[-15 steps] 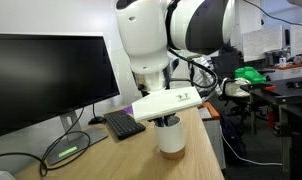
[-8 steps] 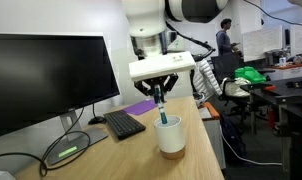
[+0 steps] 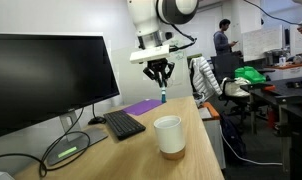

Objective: Take the marker out of the cup and put it on the desk

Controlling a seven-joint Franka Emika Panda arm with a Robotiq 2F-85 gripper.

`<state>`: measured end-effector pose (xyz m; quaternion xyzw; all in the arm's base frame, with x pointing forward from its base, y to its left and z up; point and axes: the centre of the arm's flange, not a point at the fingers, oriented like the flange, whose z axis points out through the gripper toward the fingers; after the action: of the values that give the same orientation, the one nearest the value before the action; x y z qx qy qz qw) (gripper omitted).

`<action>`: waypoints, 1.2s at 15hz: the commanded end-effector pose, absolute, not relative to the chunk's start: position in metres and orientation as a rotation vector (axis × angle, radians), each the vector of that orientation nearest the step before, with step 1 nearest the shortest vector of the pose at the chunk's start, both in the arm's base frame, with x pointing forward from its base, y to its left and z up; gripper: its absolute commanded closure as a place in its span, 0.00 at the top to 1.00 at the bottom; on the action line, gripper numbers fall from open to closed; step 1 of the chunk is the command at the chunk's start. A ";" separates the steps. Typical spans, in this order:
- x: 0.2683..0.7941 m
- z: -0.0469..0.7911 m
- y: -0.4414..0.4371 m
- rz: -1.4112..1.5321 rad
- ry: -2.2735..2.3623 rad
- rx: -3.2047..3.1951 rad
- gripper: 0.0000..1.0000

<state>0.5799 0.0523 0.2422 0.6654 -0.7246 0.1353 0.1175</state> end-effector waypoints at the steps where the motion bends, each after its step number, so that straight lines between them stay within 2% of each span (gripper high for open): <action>1: 0.592 0.216 0.021 0.359 -2.350 1.768 0.05; 6: 0.596 0.170 -0.013 0.350 -2.629 1.592 0.05; 14: 0.597 0.112 -0.075 -0.106 -2.778 1.891 0.05; 18: 0.593 0.107 -0.107 -0.146 -2.767 1.917 0.05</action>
<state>0.5893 -0.0917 0.1058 0.5581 -0.8216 -0.0250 -0.1136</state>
